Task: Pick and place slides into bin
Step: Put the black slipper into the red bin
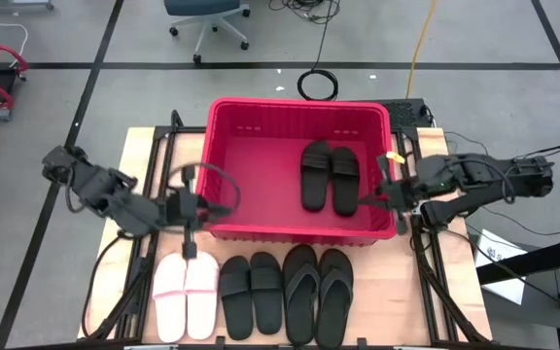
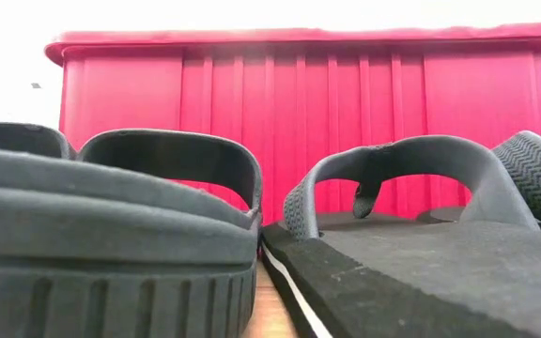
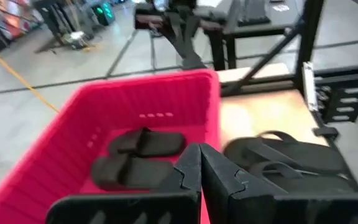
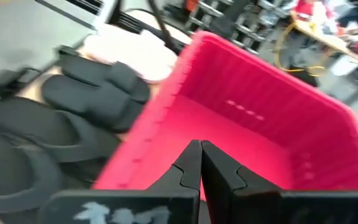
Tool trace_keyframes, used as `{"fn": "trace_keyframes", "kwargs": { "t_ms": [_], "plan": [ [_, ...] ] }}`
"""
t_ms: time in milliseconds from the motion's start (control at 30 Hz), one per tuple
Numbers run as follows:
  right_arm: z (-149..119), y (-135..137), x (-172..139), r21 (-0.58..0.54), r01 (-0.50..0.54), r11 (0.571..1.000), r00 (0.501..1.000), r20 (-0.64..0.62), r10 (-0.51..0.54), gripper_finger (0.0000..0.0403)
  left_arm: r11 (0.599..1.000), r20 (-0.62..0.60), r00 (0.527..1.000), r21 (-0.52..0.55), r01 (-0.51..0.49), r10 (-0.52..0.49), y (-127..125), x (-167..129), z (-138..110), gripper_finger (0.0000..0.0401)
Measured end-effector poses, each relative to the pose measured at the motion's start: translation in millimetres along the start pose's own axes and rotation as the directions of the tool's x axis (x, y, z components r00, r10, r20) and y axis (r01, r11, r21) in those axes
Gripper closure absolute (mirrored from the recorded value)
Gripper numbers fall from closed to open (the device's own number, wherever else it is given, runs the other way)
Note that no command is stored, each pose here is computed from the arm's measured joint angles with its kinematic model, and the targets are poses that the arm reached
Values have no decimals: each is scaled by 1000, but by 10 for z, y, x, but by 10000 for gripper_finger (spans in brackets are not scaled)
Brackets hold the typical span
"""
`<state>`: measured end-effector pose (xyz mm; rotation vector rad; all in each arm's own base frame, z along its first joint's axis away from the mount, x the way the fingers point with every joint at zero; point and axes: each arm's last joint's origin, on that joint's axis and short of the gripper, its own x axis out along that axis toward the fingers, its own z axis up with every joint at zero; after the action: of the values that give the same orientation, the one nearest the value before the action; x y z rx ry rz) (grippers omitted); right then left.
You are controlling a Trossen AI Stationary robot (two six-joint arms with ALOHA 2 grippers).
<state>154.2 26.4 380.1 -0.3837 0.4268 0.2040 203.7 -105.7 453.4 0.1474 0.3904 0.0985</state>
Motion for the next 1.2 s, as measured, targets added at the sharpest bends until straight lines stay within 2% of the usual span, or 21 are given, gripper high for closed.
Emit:
{"fn": "trace_keyframes", "kwargs": {
  "t_ms": [133,300,500,733,867,1000,1200],
  "plan": [
    [6,147,-60,46,-141,989,990,20,140,403,1000,-45,999,-16,26,-26,-231,162,-49,400],
    [28,298,-87,74,-279,958,960,35,277,403,995,-102,993,-94,44,-53,-475,400,-124,400],
    [24,419,-126,46,-356,933,935,20,355,403,973,-185,977,-223,59,-102,-735,652,-250,401],
    [30,531,-163,46,-421,906,907,13,421,403,962,-277,950,-266,69,-144,-1006,906,-423,401],
    [25,626,-110,81,-457,886,888,-7,459,403,963,-295,944,-260,71,-149,-1104,950,-477,401],
    [-117,845,84,113,-504,856,857,-58,512,403,962,-281,944,-255,98,-171,-1174,896,-477,401],
    [-361,1214,319,270,-573,774,798,-29,601,403,956,-231,951,-253,146,-206,-1242,802,-430,401]
  ]
}}
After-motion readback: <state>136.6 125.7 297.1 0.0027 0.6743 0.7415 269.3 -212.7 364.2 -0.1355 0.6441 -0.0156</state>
